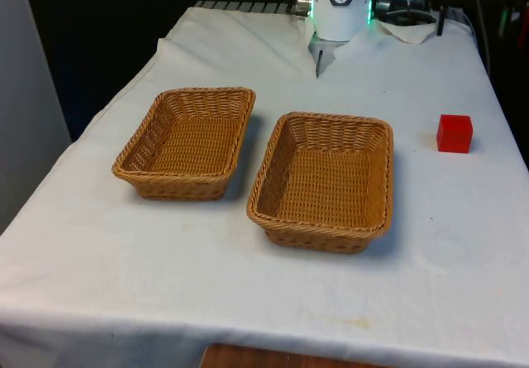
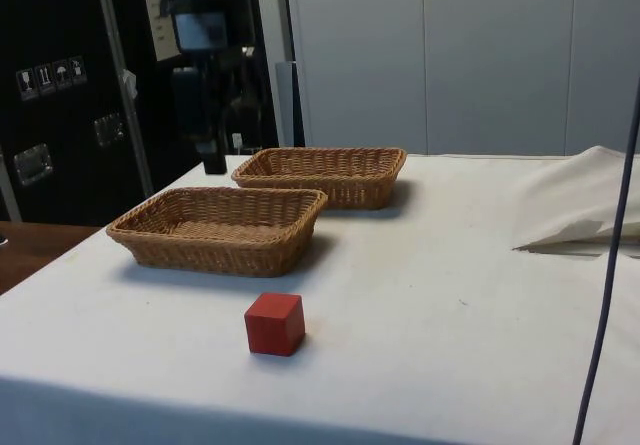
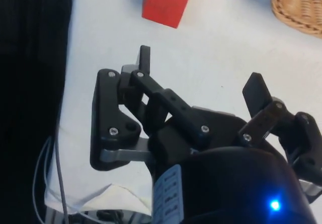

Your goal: Pick up the red cube and place it into the right basket.

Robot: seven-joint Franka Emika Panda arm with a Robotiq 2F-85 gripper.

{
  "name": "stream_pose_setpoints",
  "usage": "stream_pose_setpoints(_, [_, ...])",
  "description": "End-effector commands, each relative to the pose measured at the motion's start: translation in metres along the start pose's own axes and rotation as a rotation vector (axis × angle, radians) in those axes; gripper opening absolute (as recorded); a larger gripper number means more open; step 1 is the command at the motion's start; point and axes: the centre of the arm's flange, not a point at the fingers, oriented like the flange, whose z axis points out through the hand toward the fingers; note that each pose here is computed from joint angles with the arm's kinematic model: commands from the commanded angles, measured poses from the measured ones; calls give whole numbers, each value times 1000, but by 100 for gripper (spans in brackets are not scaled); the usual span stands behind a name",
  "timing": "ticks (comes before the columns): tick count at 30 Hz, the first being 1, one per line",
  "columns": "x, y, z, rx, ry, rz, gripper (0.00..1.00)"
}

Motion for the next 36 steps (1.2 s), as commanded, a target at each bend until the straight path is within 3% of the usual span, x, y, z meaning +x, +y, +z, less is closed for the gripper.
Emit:
stream_pose_setpoints(1, [0, -6, 9, -6, 8, 5, 100])
stream_pose_setpoints(12, [-2, -25, 42, -3, -19, 25, 100])
stream_pose_setpoints(18, [-8, -38, 65, 16, -13, 43, 100])
stream_pose_setpoints(19, [-7, -37, 65, 5, -21, 38, 100])
stream_pose_setpoints(21, [-13, -43, 73, 24, -11, 47, 100])
stream_pose_setpoints(28, [-30, -50, 90, 48, 2, 46, 100])
stream_pose_setpoints(29, [-25, -48, 86, 28, -8, 42, 100])
stream_pose_setpoints(31, [-33, -51, 96, 53, 5, 45, 100])
stream_pose_setpoints(36, [-37, -46, 109, 62, 17, 42, 100])
